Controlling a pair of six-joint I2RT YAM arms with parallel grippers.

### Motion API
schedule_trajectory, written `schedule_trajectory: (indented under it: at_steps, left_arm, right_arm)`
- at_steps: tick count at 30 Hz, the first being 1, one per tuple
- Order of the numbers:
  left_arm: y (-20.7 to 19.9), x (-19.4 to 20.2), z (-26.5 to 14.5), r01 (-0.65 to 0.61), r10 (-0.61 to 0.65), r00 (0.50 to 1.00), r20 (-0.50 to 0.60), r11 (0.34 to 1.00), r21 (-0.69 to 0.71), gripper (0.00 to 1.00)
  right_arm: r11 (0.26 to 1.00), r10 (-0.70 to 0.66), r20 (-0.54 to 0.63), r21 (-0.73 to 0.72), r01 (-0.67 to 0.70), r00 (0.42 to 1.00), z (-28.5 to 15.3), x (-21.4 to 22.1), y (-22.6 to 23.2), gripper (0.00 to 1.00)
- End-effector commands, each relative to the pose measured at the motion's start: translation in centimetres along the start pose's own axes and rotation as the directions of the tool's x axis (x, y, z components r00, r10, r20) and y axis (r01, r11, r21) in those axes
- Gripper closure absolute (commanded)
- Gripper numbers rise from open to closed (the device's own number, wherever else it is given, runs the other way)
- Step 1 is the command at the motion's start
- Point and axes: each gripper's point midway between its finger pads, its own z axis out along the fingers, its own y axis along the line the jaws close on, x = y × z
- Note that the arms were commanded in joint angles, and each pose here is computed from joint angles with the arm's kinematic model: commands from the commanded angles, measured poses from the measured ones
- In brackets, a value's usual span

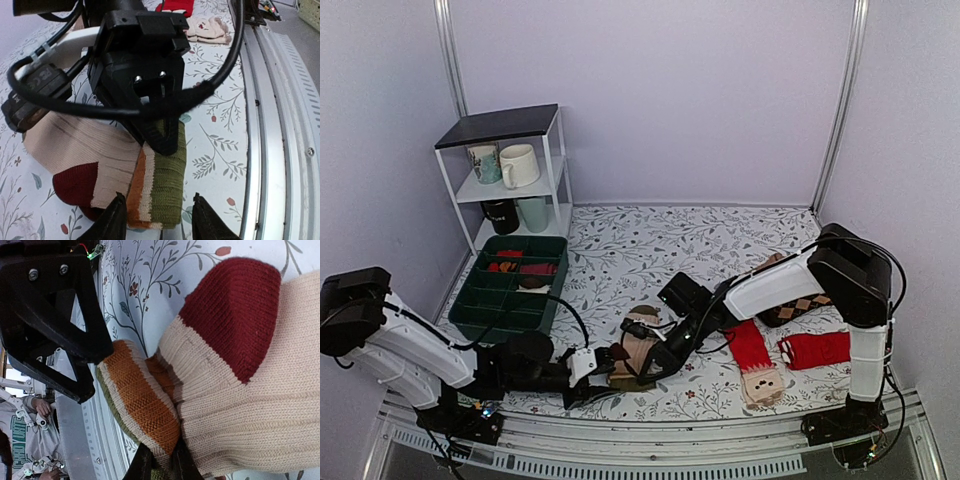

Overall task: Roll the socks
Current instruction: Roll a pair of socks at the center of the board.

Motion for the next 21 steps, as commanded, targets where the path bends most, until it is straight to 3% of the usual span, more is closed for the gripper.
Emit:
schedule_trajectory:
  at_steps: [1,17,19,21]
  left_arm:
    - [-0.5,-2.4,0.9,-0.054,0.053,0.996,0.068,0.999,0.006,0.54]
    - [-1.2,1.0,2.9,0.009,-0.007,0.999,-0.052,0.999,0.038,0.55]
    - [-1.6,1.3,3.3,0.012,-0.009,0.998,-0.068,0.998,0.054,0.59]
    - [-2.0,1.5,3.8,0.020,-0.014,0.996,-0.085,0.997,0.078,0.74]
  right_arm:
    - [0.965,0.242,-0.198,0.155,-0.213,0.950,1.0,7.4,-4.6,0.97]
    - [0.966,0.245,-0.215,0.136,-0.219,0.945,1.1,7.4,-4.4,0.97]
    - [0.966,0.245,-0.216,0.134,-0.220,0.945,1.1,7.4,-4.4,0.97]
    - [0.967,0.244,-0.213,0.133,-0.220,0.946,1.1,7.2,-4.3,0.97]
